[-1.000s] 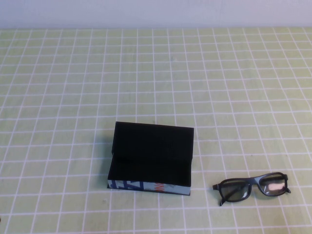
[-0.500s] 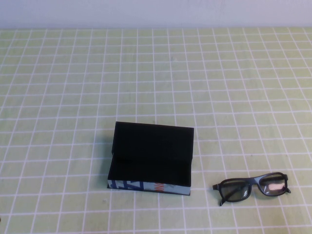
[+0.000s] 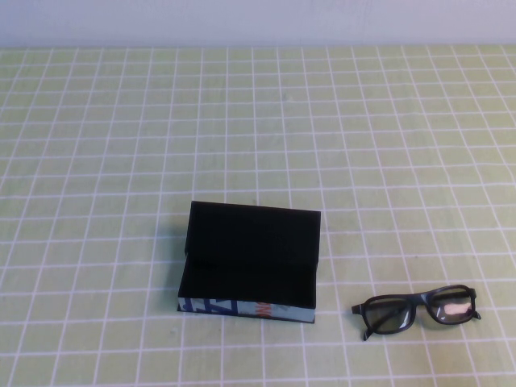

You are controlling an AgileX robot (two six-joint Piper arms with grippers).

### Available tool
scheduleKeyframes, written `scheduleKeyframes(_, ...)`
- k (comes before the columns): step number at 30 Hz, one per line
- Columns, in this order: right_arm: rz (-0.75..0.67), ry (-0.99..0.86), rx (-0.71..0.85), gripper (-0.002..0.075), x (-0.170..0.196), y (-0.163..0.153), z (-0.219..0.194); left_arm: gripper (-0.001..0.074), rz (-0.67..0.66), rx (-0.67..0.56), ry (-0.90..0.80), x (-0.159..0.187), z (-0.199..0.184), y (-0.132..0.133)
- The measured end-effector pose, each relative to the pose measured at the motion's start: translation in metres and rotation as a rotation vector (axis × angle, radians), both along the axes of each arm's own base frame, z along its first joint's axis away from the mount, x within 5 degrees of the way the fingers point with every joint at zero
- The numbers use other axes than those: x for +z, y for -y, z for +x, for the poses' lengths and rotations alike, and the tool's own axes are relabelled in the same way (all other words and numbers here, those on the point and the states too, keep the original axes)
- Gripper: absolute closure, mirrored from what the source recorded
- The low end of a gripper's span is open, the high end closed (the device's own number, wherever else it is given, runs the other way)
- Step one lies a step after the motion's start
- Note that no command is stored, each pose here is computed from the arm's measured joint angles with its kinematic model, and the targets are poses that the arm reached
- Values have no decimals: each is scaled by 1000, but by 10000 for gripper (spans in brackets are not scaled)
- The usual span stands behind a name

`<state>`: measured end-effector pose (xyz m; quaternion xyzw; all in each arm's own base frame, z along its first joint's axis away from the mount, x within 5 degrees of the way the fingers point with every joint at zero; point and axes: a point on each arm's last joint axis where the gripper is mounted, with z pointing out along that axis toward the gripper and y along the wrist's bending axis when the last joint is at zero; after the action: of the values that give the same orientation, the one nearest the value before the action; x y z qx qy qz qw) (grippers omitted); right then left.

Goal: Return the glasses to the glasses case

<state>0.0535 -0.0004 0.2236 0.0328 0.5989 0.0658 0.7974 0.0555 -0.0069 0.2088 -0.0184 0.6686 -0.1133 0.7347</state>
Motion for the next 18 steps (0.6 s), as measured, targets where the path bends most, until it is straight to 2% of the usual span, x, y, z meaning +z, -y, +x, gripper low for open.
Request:
scheduleKeyframes(4,15,139,-34,743,12,3,-4,738,-32,9,146,13,-2,-1)
scheduleKeyframes(12,31,228,-54,743,19,6,-8,738,-56,9,191,17,-3,-2)
scheduleKeyframes(18,210,520,-36,743,40,13,-24,738,-306,-50,403,37,-12,-4)
